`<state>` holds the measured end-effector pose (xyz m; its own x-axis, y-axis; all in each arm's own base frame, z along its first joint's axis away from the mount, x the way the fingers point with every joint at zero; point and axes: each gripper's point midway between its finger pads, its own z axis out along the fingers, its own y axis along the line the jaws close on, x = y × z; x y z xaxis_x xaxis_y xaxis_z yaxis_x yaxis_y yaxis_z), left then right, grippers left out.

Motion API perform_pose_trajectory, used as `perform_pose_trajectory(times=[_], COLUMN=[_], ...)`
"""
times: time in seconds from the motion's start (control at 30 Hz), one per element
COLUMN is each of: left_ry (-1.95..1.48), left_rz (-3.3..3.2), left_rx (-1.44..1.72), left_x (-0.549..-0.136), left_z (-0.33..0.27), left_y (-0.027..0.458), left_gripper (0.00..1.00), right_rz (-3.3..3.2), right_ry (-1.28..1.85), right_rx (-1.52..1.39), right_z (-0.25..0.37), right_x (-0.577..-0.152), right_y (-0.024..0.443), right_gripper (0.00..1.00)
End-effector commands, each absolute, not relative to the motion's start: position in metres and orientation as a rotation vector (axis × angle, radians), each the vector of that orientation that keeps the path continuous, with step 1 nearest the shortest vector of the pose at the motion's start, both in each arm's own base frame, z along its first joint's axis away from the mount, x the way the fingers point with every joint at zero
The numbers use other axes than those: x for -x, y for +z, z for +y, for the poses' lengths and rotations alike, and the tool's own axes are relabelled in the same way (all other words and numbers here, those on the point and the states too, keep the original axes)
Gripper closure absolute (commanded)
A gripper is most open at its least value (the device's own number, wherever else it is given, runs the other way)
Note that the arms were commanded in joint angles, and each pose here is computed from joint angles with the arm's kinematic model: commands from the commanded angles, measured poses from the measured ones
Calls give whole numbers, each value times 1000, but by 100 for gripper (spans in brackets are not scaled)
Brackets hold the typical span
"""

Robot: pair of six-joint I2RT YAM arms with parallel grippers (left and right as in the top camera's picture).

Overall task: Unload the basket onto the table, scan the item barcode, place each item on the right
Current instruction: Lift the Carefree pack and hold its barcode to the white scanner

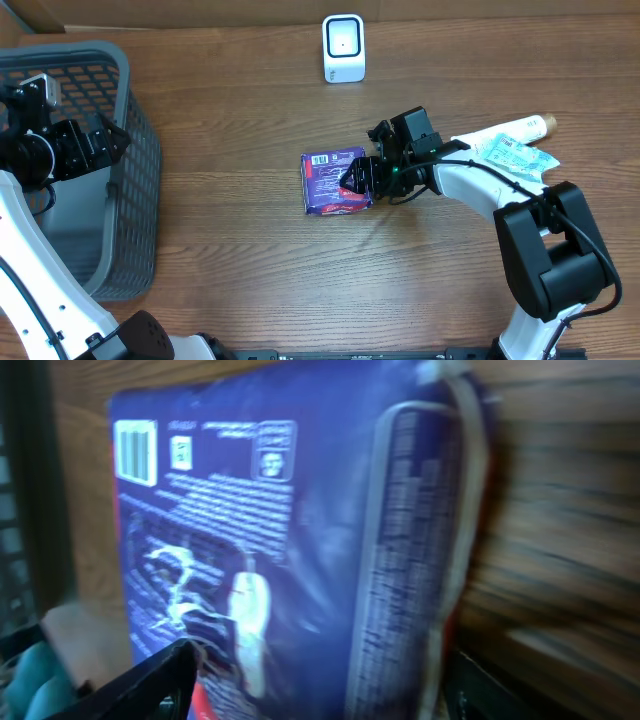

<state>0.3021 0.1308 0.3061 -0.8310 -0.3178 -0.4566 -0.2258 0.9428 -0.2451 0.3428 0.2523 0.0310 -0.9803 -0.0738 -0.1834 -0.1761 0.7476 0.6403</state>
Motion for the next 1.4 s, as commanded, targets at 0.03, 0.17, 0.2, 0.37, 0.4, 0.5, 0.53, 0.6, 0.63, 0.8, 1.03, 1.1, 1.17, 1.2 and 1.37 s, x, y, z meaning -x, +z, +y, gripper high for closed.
perform_pose_trajectory(times=[0.03,0.17,0.2,0.37,0.4,0.5,0.53,0.6,0.63,0.8,1.03,1.1,1.17,1.2,1.37], left_ry=[-249,-249,-249,-249,-249,-249,-249,-249,-248,-249,-249,-249,-249,-249,-249], left_rz=[2592,2592,2592,2592,2592,2592,2592,2592,2592,2592,2592,2592,2592,2592,2592], left_rx=[387,388,387,387,387,387,387,387,387,387,387,387,387,387,387], left_x=[-304,-304,-304,-304,-304,-304,-304,-304,-304,-304,-304,-304,-304,-304,-304], left_z=[132,132,132,132,132,132,132,132,132,132,132,132,132,132,132], left_y=[305,305,305,305,305,305,305,305,305,305,305,305,305,305,305], left_gripper=[0,0,1,0,1,0,0,0,0,0,1,0,1,0,0], right_rz=[2789,2814,2825,2856,2858,2858,2857,2854,2851,2783,2554,2502,2444,2418,2267], right_ry=[1175,1198,1205,1223,1223,1216,1222,1255,1274,1286,1195,1089,973,926,753], right_rx=[221,114,70,-66,-78,-84,-87,-78,-73,34,297,322,328,321,249], right_z=[268,272,273,274,274,274,274,276,277,277,272,262,250,244,214], right_x=[-337,-342,-343,-346,-346,-347,-347,-345,-345,-347,-352,-356,-360,-361,-360], right_y=[33,22,18,8,8,7,8,11,13,37,118,139,161,171,231], right_gripper=[23,27,28,48,53,79,87,95,96,96,96,96,96,96,96])
